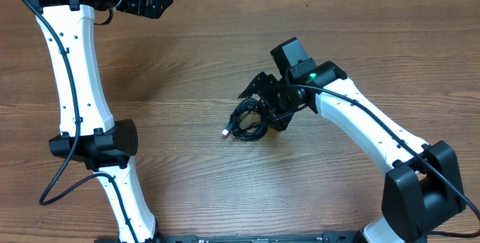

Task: Untangle cables
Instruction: 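Lower the right gripper onto the black cable bundle and grasp it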

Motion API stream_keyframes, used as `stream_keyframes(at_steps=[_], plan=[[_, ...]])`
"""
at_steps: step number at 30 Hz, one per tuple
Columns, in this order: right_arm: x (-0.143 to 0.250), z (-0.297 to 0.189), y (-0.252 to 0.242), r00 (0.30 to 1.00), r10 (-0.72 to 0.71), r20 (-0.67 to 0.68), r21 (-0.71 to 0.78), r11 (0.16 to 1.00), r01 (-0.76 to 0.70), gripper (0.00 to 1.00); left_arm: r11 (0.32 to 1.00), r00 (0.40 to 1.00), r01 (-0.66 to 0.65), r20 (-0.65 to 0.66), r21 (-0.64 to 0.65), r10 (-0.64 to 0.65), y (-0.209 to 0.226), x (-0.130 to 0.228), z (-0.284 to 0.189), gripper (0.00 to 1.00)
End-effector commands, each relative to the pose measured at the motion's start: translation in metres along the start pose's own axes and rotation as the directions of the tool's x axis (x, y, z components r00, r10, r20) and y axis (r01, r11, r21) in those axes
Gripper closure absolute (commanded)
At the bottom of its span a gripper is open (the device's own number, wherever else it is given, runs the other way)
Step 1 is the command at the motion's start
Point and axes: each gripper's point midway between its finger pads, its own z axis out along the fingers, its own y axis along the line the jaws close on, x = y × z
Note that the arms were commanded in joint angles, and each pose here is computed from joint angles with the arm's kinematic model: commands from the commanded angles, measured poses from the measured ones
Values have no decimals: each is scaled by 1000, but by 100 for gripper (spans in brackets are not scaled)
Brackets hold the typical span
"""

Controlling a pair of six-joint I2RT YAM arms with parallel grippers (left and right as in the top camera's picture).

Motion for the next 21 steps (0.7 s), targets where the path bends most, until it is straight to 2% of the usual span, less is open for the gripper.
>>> stream_keyframes(at_steps=[1, 8, 10, 11, 13, 15, 17, 18, 19, 21], plan=[[16, 7, 8, 998, -18, -66, -21, 1000, 17, 29, 998, 999, -40, 28, -43, 41, -2, -6, -16, 0], [20, 10, 5, 997, -1, -78, -4, 1000, 1, 81, 997, 999, -39, 23, -60, 40, 1, -5, -16, 1], [20, 11, 4, 997, 4, -80, 1, 1000, -4, 91, 997, 999, -39, 22, -59, 40, 1, -5, -16, 1], [20, 12, 4, 997, 5, -80, 2, 1000, -5, 92, 998, 999, -38, 22, -59, 40, 1, -5, -16, 0], [20, 12, 4, 997, 4, -79, 2, 1000, -4, 90, 998, 999, -38, 21, -59, 39, 1, -5, -16, 0], [19, 12, 4, 997, 4, -73, 4, 1000, -4, 69, 998, 999, -38, 20, -59, 39, 1, -4, -16, 0], [17, 12, 2, 998, 5, -61, 10, 1000, -5, 61, 998, 999, -38, 20, -59, 39, 1, -4, -16, 0], [15, 12, 2, 999, 5, -53, 13, 1000, -5, 47, 997, 999, -38, 20, -60, 40, 1, -4, -16, 1], [14, 12, 0, 999, 7, -43, 20, 1000, -6, 39, 997, 999, -45, 19, -60, 46, 1, -4, -16, 0], [11, 13, -2, 999, 11, -32, 31, 999, -10, 38, 996, 999, -45, 16, -71, 46, 3, -4, -16, 0]])
